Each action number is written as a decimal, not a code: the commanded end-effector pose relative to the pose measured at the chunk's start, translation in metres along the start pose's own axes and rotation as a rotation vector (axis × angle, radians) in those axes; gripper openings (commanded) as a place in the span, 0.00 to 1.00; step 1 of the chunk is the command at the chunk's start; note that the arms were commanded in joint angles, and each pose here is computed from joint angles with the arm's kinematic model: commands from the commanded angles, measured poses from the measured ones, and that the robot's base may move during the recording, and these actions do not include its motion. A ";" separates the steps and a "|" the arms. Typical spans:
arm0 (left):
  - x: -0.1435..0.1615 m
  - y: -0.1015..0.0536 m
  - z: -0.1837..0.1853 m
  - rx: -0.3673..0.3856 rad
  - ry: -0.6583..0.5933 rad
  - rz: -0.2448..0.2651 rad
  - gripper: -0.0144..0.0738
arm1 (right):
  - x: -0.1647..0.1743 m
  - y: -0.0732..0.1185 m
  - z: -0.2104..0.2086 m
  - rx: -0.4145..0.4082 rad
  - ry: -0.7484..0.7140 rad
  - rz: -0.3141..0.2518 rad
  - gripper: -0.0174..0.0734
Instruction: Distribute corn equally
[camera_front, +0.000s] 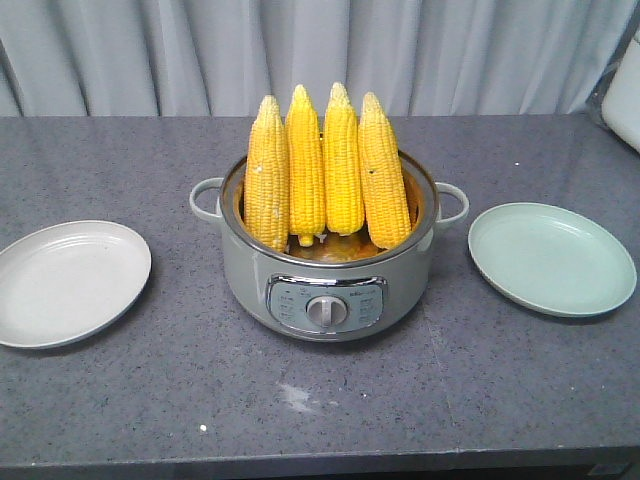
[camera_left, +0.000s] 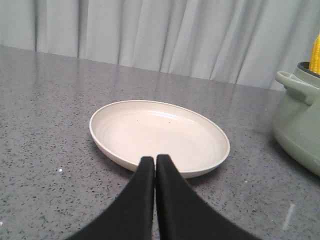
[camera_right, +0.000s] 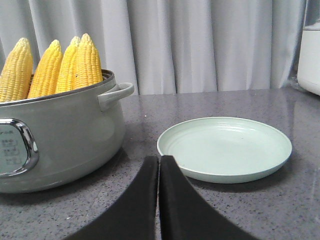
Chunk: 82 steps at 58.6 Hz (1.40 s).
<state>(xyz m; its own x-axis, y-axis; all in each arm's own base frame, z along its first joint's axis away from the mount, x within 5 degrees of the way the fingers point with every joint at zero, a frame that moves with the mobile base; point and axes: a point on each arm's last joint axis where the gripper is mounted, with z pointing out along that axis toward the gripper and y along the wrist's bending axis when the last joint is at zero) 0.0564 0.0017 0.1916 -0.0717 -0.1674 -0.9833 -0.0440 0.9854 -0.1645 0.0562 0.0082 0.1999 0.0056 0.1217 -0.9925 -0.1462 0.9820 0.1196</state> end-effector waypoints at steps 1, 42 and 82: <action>-0.008 -0.001 -0.001 0.026 -0.107 -0.127 0.16 | -0.004 0.000 0.000 -0.007 -0.076 0.143 0.19; -0.018 0.002 -0.003 0.114 -0.201 -1.239 0.16 | -0.008 -0.002 -0.001 -0.027 -0.097 1.062 0.19; -0.158 -0.051 -0.039 0.364 -0.170 -0.416 0.16 | -0.177 0.037 0.009 -0.170 -0.009 -0.009 0.20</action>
<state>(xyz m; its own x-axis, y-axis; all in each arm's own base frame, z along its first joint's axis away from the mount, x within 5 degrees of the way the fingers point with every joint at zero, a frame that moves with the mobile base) 0.0246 -0.0202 0.3379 0.0575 -0.6474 -0.7600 0.3067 0.7359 -0.6037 0.0457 0.0233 0.3523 -0.0446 0.2312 -0.9719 -0.3193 0.9185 0.2332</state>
